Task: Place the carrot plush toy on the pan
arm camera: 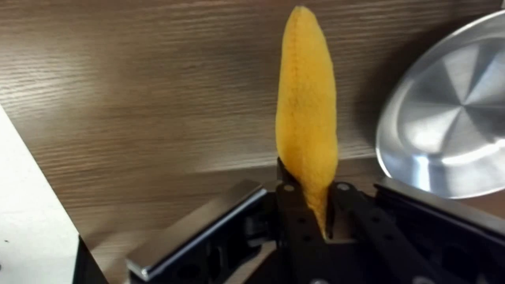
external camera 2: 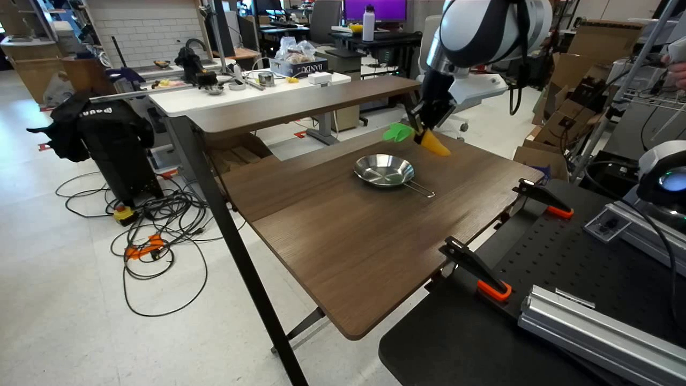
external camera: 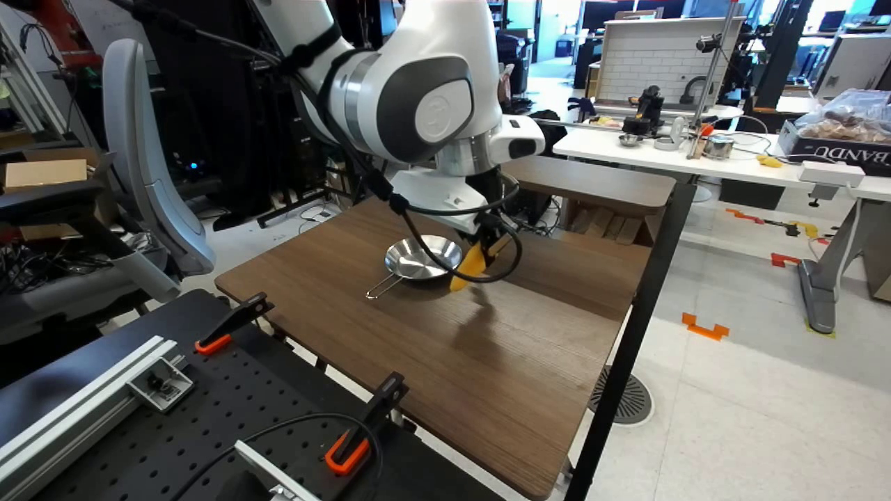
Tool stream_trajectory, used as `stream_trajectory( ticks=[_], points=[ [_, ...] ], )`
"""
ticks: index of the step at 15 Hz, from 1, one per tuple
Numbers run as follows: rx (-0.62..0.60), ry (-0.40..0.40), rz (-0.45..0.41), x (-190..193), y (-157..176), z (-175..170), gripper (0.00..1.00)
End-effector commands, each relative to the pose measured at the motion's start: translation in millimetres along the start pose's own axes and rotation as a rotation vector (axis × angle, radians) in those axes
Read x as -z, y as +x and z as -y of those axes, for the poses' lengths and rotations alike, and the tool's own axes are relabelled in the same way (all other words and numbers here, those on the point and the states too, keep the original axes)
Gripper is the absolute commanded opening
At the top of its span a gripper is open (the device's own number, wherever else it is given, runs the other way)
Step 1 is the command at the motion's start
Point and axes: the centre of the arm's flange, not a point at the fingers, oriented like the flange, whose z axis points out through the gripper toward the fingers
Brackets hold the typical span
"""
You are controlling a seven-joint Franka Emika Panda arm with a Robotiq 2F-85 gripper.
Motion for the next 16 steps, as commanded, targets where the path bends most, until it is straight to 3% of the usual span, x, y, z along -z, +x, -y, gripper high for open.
stream_trajectory(
  ticks=[1,10,11,13,16],
  points=[
    [0.048,0.051,0.002,20.9,7.4,32.5,0.03],
    [0.125,0.11,0.068,12.5,3.2,91.5,0.03],
    [0.137,0.112,0.082,11.0,1.8,94.5,0.37],
    [0.151,0.108,0.097,8.9,-0.6,99.5,0.45],
    [0.164,0.106,0.112,7.4,-2.8,104.5,0.66]
  ],
)
